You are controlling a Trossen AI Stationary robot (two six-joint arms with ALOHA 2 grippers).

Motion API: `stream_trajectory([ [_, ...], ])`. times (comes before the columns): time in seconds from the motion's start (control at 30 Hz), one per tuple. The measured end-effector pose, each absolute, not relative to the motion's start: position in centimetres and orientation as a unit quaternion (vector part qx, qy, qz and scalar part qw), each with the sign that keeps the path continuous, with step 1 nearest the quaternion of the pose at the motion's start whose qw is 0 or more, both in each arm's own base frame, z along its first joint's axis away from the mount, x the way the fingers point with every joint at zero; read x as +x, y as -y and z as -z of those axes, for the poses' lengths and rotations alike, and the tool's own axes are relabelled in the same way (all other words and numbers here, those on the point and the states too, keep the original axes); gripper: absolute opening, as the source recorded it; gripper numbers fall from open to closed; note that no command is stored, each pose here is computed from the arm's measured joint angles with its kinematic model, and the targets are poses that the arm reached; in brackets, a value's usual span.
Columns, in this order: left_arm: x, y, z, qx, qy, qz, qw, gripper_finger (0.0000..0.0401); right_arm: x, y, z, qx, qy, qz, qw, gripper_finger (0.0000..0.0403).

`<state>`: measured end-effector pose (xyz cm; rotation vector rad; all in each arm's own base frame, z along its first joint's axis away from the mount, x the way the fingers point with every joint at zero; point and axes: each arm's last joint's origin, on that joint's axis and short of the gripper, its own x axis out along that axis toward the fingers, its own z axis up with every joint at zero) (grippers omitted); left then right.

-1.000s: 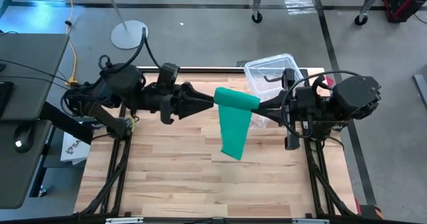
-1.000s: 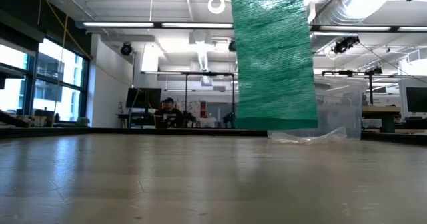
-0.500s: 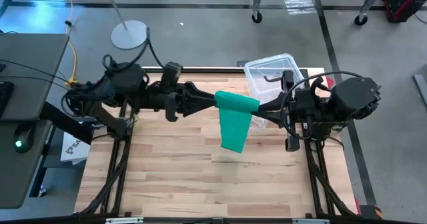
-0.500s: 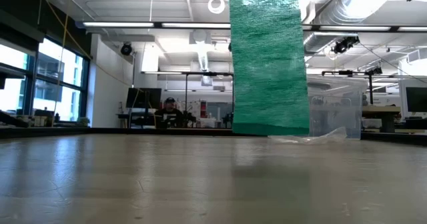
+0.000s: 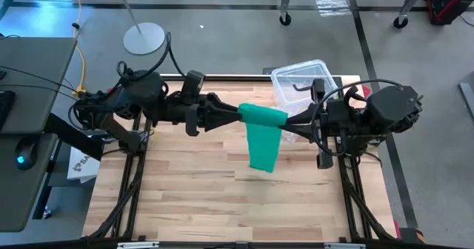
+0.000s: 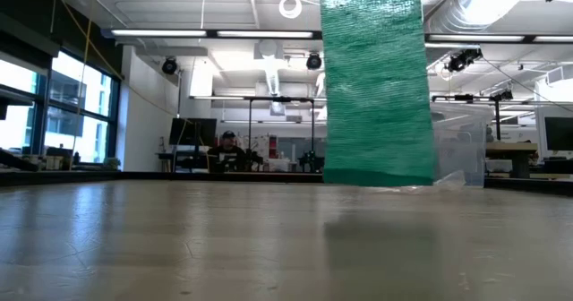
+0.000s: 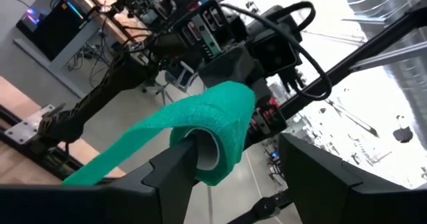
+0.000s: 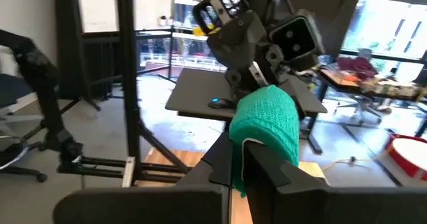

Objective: Roll bandage
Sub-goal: Roll the green bandage

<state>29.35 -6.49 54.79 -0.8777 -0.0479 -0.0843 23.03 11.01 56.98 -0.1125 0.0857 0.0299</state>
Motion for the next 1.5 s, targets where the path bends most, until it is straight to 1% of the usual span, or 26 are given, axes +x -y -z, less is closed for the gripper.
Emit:
stream_trajectory([
  [0.07, 29.4, 6.5, -54.7, -0.424, 0.02, 0.041, 0.904, 0.0206, 23.0, -11.0, -57.0, -0.056, -0.043, -0.024, 0.997, 0.0012],
  [0.2, 29.4, 6.5, -54.7, -0.424, 0.02, 0.04, 0.905, 0.0206, 23.2, -11.1, -56.9, -0.045, -0.044, -0.009, 0.998, 0.0012],
  [0.47, 29.3, 6.5, -54.4, -0.417, 0.001, 0.036, 0.908, 0.0206, 24.2, -11.2, -56.5, -0.044, -0.05, -0.04, 0.997, 0.0012],
  [0.63, 29.3, 6.5, -54.5, -0.409, 0.004, 0.043, 0.911, 0.0202, 24.4, -11.1, -56.5, -0.04, -0.047, -0.02, 0.998, 0.0012],
  [0.7, 29.3, 6.5, -54.5, -0.404, 0.004, 0.043, 0.914, 0.019, 24.5, -11.1, -56.5, -0.039, -0.045, -0.019, 0.998, 0.0012],
  [0.77, 29.3, 6.6, -54.5, -0.398, 0.004, 0.044, 0.917, 0.0167, 24.5, -11.1, -56.6, -0.038, -0.044, -0.019, 0.998, 0.0012],
  [1.07, 29.3, 6.6, -54.6, -0.371, 0.009, 0.053, 0.927, 0.002, 24.5, -11.1, -56.7, -0.034, -0.035, -0.02, 0.999, 0.0012],
  [1.13, 29.2, 6.6, -54.7, -0.365, 0.008, 0.059, 0.929, 0.0011, 24.5, -11.1, -56.7, -0.034, -0.035, -0.022, 0.999, 0.0012],
  [1.27, 29.2, 6.6, -54.7, -0.343, 0.01, 0.06, 0.937, 0.0014, 24.5, -11.1, -56.7, -0.025, -0.036, -0.021, 0.999, 0.0013],
  [1.33, 29.1, 6.6, -54.7, -0.328, 0.01, 0.06, 0.943, 0.0011, 24.5, -11.1, -56.7, -0.009, -0.036, -0.02, 0.999, 0.002],
  [1.4, 28.8, 6.5, -54.9, -0.31, 0.014, 0.059, 0.949, 0.001, 24.5, -11.1, -56.7, 0.01, -0.036, -0.018, 0.999, 0.0039],
  [1.5, 28.4, 6.4, -55.1, -0.273, 0.018, 0.056, 0.96, 0.0008, 24.6, -11.1, -56.7, 0.032, -0.036, -0.017, 0.999, 0.0088],
])
